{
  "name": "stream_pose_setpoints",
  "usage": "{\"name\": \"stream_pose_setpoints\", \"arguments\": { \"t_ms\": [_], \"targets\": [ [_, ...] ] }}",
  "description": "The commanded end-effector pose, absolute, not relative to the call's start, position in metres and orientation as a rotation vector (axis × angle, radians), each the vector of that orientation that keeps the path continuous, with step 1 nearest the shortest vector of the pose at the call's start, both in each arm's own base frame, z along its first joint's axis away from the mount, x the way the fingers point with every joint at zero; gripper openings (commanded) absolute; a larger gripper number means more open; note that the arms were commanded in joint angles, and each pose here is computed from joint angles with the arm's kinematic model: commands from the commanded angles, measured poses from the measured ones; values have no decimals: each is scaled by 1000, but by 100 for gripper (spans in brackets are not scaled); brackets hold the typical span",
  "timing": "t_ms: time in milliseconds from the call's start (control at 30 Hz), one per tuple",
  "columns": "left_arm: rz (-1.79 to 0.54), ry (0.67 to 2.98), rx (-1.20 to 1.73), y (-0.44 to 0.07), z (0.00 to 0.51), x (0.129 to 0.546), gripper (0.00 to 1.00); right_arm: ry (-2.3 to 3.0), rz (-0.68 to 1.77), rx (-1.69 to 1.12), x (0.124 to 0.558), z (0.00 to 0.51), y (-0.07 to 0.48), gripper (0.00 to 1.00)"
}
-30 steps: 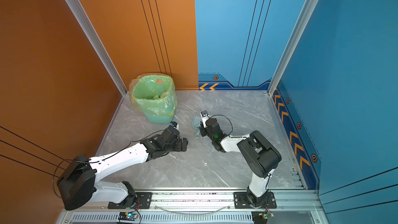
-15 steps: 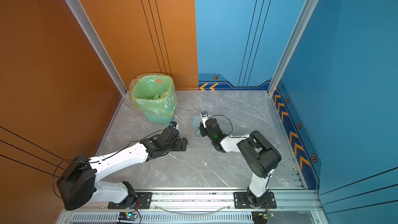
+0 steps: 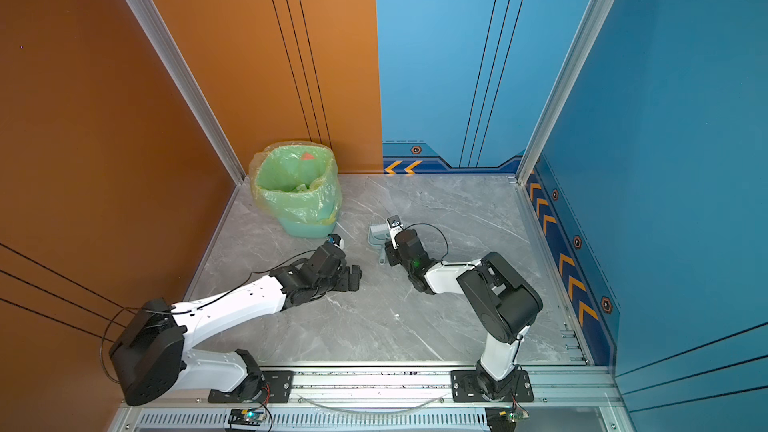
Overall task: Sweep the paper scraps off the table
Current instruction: 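Lay the mint brush onto the dustpan with the right gripper and release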
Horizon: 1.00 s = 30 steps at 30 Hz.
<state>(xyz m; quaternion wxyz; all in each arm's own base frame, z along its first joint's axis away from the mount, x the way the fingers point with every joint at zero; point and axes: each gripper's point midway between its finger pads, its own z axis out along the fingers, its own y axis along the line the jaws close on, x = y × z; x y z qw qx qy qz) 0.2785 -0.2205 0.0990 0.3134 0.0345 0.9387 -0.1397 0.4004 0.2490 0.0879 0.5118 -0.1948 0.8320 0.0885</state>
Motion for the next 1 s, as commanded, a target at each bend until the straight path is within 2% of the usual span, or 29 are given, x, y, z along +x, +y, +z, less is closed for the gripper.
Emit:
{"name": "stream_pose_setpoints", "arguments": {
  "t_ms": [0,467,967],
  "targets": [
    [-374,2486,88,-216,97,276,98,1995,189,-468,400,97,247,46],
    [-342,2467,84,-207,106,273,98,1993,197,-478,395,107,245,49],
    [-220,2368,95,-166,131,265,98,2062,299,-612,359,136,245,52]
  ]
}}
